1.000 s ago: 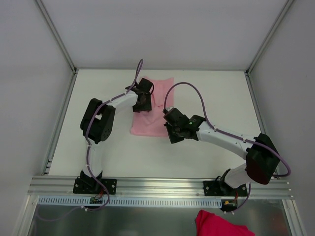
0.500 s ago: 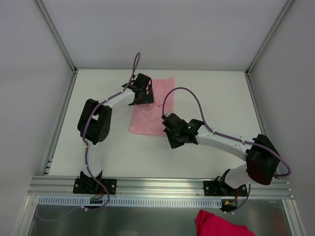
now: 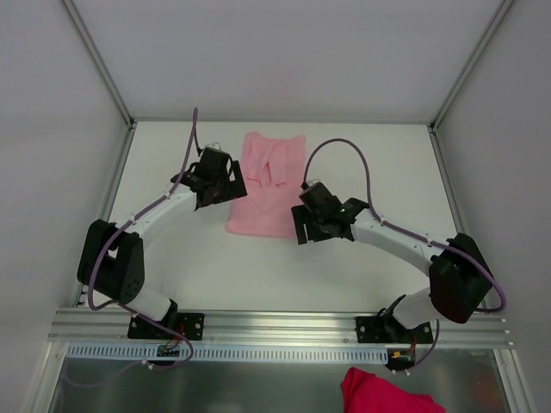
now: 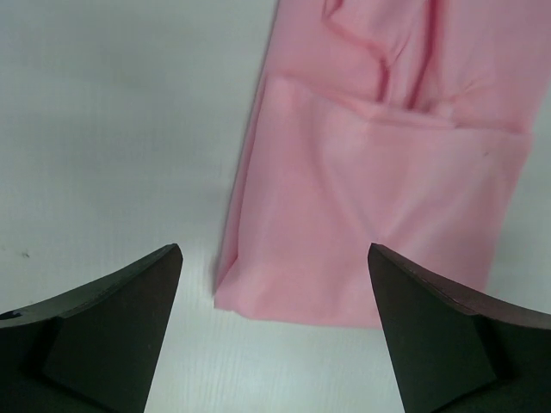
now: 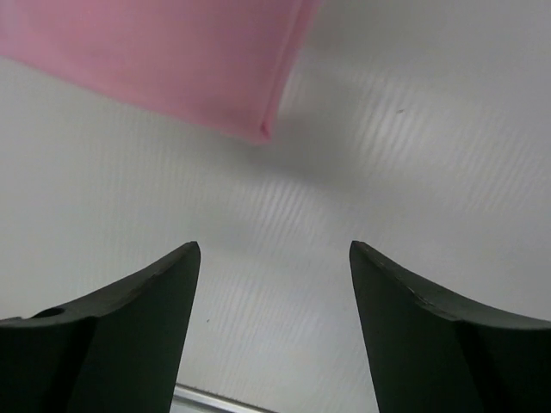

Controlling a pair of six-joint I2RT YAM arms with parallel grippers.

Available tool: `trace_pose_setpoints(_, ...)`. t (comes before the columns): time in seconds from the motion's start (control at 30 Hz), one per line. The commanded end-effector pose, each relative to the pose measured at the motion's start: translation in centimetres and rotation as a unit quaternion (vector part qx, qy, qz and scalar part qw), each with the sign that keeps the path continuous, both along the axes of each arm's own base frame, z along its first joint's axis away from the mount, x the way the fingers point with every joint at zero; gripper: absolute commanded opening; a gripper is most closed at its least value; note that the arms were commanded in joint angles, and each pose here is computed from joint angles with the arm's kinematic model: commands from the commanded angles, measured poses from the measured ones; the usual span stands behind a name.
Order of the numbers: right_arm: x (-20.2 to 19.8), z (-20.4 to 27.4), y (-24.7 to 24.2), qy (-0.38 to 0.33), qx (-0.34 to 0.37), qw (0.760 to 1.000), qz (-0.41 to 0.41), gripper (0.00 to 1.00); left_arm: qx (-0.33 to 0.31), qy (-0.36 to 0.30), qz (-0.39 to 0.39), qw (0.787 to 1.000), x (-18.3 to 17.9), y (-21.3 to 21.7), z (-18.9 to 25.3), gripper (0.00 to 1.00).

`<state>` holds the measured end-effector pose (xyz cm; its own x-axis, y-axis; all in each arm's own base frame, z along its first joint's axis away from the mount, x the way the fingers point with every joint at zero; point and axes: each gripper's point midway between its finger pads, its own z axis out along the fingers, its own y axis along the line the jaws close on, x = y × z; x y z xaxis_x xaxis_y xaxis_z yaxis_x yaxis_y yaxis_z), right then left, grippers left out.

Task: Fold and stack the t-shirts
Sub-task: Fold the folded rectangular tshirt in 1/3 of the way, then grab one side of the 2/3 rectangular tshirt with both arms

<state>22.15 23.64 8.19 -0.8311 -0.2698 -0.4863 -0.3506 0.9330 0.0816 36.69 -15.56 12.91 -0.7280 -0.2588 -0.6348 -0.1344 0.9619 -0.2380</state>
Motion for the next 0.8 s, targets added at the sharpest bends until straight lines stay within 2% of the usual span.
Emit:
trace_pose_setpoints(0.0,3.4,0.9,-0.6,-0.026,0.037,0.998,-0.048,0.77,-0.056,0.075,-0.006,0.996,-3.8,-0.5,-3.9,0.91)
trace_pose_setpoints(0.03,4.2,1.1,-1.0,-0.022,0.05,0.997,-0.059,0.82,-0.076,0.082,-0.004,0.994,-4.3,-0.9,-4.1,0.91)
trace_pose_setpoints(0.07,4.9,1.7,-0.7,-0.026,0.062,0.996,-0.064,0.83,-0.103,0.084,-0.018,0.991,-4.7,-1.8,-4.2,0.91)
trace_pose_setpoints(0.17,6.1,2.0,0.1,-0.021,0.075,0.995,-0.07,0.8,-0.119,0.103,-0.018,0.987,-5.9,-2.1,-6.0,0.9)
trace_pose_setpoints(0.3,6.3,0.9,1.1,0.002,0.088,0.993,-0.083,0.74,-0.115,0.122,-0.024,0.986,-7.0,-1.9,-7.5,0.88)
trace_pose_setpoints(0.5,6.0,-1.5,2.1,0.033,0.109,0.988,-0.101,0.72,-0.108,0.125,-0.025,0.986,-7.8,-1.4,-8.1,0.88)
trace_pose_setpoints(0.77,5.7,-2.0,2.9,0.046,0.134,0.984,-0.105,0.72,-0.092,0.129,-0.026,0.987,-8.4,-0.7,-8.7,0.87)
